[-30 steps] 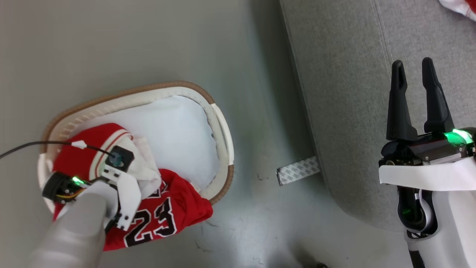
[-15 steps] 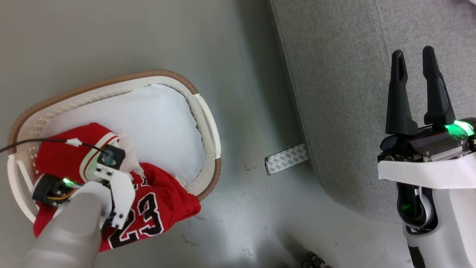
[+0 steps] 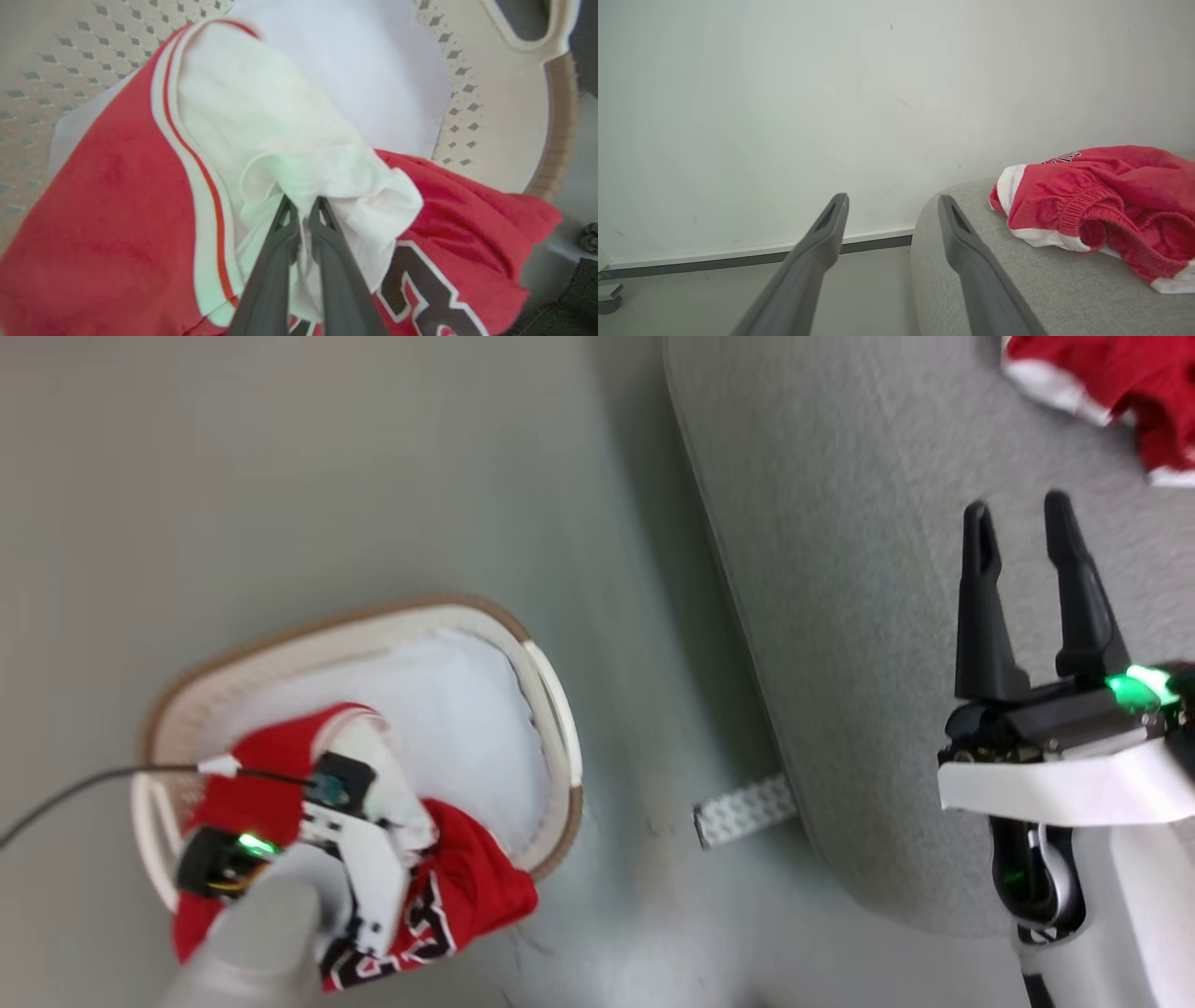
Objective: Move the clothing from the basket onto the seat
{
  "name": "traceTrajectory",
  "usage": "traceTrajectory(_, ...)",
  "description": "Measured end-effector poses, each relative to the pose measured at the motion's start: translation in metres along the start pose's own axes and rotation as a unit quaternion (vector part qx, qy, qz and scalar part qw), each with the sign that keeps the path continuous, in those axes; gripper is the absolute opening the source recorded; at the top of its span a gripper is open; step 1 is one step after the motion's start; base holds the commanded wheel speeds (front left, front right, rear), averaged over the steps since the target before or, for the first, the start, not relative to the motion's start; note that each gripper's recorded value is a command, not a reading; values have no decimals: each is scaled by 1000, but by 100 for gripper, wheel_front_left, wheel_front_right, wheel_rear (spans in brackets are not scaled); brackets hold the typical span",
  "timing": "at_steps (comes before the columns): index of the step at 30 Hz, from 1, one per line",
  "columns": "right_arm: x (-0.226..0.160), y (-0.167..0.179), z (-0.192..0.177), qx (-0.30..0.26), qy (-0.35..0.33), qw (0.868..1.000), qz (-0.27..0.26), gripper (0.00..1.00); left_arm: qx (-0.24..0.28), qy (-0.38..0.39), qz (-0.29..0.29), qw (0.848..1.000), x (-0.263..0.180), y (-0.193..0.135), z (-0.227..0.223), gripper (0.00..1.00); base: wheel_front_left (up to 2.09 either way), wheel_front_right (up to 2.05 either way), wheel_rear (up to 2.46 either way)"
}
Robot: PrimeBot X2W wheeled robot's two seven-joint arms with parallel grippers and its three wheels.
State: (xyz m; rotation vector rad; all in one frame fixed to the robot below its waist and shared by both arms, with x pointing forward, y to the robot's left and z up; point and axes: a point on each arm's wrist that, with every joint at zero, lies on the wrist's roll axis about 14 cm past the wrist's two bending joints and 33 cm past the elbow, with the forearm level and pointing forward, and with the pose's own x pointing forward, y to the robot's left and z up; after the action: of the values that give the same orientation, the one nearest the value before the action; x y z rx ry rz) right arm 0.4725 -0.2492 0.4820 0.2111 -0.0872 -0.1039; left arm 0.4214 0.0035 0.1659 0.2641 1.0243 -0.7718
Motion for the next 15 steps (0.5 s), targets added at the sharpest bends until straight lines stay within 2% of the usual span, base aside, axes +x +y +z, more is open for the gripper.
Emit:
traceTrajectory(6, -18, 13, 26, 2, -22, 1000, 12, 100, -17, -93, 18, 995, -42, -9, 46, 0, 0, 0, 0)
traceTrajectory(12, -36, 28, 48, 10, -43, 999, 31, 100, -48, -173, 39, 983, -89, -17, 76, 0, 0, 0, 0)
traceTrajectory(15, -46, 32, 57, 15, -51, 998, 38, 100, -47, -214, 45, 975, -113, -22, 93, 0, 0, 0, 0)
